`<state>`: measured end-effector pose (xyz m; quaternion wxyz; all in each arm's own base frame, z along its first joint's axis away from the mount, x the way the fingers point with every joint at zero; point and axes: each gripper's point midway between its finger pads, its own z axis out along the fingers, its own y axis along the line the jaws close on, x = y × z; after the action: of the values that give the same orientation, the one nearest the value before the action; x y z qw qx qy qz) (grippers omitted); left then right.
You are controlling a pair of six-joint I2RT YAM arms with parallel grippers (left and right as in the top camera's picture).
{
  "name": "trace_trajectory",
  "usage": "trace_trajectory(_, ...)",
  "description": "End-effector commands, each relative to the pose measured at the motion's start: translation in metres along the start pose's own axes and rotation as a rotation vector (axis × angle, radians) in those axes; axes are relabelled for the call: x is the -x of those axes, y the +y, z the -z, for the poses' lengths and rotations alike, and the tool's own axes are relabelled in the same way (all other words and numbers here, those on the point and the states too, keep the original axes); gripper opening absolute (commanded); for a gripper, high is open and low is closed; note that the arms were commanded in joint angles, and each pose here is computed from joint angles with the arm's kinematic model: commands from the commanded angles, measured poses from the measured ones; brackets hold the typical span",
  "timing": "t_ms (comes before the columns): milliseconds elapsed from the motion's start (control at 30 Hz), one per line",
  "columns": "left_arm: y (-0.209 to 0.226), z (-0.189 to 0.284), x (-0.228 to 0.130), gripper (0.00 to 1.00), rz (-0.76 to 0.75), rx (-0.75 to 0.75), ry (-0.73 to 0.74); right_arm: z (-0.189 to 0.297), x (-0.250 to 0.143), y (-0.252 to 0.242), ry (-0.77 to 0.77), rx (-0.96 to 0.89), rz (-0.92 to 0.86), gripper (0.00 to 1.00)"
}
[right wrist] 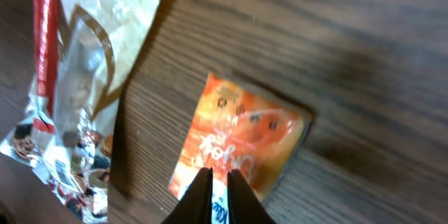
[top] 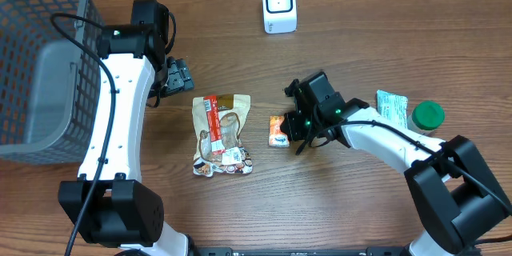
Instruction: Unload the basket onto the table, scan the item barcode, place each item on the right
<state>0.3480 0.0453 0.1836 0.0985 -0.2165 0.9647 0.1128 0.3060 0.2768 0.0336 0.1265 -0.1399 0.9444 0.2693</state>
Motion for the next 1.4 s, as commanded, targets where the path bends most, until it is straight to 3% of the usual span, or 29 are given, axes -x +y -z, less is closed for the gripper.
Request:
trace_trajectory(0,0.0,0.004,0.005,1.0,0.021,-0.002,-0.019,0.0,-0.001,0.002,-0.005,0.01,-0.001,0.07)
trace_trajectory(333,0.0,0.004,0.005,0.99,0.021,-0.002,-0.019,0.0,0.002,-0.007,-0.028,-0.039,-0.127,0.06)
trace_trajectory(1367,0.0,0.004,0.005,0.99,0.021,-0.002,-0.019,-0.011,-0.004,-0.019,-0.011,-0.082,-0.19,0.04)
